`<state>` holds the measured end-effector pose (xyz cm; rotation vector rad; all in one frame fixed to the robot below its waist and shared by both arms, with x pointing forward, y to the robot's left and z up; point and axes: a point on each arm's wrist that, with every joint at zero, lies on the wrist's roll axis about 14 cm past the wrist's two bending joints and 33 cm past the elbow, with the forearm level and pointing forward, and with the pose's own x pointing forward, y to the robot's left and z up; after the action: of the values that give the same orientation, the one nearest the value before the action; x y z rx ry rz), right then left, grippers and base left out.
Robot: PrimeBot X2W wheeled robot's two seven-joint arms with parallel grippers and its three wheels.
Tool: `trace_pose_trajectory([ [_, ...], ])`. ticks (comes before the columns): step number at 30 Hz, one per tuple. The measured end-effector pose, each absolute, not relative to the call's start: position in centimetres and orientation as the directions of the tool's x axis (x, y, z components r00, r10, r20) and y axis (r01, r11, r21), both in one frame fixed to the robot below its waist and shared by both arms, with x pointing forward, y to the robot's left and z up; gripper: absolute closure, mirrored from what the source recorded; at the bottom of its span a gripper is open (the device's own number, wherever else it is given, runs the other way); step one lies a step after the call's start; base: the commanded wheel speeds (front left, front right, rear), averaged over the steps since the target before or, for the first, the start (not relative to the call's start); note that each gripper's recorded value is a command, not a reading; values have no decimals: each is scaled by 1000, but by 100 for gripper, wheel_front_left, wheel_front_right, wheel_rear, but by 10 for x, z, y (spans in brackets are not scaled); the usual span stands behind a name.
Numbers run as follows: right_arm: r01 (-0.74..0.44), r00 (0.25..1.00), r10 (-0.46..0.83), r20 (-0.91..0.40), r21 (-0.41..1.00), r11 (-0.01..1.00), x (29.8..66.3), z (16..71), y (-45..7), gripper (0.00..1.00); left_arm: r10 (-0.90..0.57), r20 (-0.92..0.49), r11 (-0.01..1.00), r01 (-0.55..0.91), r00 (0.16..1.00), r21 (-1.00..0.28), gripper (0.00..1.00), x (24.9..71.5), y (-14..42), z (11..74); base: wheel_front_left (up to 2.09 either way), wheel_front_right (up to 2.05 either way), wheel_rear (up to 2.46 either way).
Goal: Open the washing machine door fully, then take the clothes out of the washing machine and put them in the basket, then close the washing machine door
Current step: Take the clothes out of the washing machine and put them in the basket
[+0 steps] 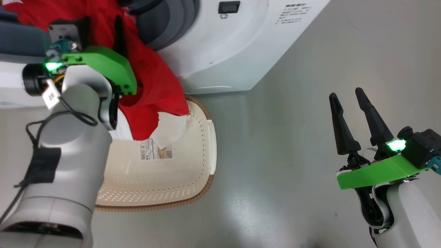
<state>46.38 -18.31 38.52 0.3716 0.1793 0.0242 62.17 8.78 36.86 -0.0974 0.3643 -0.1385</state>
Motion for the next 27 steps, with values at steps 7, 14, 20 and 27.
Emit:
trace_pose_trajectory([
  [7, 13, 984, 53, -172, 363, 932, 464, 384, -184, 0, -136, -380, 988, 98, 915, -120, 72, 621, 94, 362, 0, 0, 0],
  [14, 13, 984, 52, -169, 362, 932, 466, 385, -185, 0, -164, -397, 983, 114, 903, -145, 100, 618, 91, 357, 0, 0, 0],
  [20, 13, 985, 51, -167, 362, 932, 466, 385, -185, 0, -180, -361, 979, 134, 915, -151, 100, 624, 85, 367, 0, 0, 0],
  [27, 6, 986, 55, -155, 365, 931, 467, 389, -183, 0, -192, -242, 972, 150, 951, -182, 100, 629, 81, 397, 0, 0, 0],
])
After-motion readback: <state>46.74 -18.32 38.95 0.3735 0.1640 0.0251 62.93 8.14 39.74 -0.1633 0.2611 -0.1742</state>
